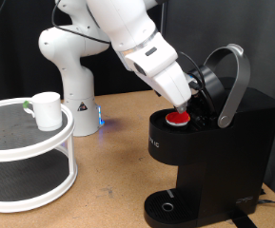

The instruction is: Make a cup of coffee with the keurig machine

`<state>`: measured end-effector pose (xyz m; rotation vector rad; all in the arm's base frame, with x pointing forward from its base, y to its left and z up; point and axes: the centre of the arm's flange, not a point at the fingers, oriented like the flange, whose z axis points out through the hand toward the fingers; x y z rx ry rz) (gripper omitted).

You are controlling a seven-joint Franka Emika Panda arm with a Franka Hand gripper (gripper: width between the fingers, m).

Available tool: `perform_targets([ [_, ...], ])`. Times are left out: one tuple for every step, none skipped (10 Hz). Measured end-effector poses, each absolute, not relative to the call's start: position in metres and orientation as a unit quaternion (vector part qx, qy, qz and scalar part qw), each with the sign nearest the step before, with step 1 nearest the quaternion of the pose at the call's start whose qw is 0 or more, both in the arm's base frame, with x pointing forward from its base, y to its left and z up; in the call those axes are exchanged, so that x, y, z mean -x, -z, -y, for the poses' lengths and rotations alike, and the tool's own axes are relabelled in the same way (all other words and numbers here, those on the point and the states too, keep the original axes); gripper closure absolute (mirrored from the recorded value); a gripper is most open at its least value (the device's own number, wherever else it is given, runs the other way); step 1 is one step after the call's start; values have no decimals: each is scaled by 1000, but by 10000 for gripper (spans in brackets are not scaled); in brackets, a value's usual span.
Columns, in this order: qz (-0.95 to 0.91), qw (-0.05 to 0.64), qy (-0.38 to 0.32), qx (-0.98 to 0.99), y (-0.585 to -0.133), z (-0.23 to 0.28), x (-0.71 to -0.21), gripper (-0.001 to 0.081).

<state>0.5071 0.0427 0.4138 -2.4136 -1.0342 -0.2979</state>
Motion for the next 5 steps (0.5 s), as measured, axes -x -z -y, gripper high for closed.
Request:
perform_targets([
  [379, 248, 107, 885, -412, -44, -507, 6],
  [382, 255, 110, 882, -413, -43, -506, 6],
  [382, 265, 121, 877, -416, -39, -506, 6],
  [376, 274, 138, 874, -424, -34, -505, 6],
  [369, 281, 154, 873, -436, -27, -504, 6],
])
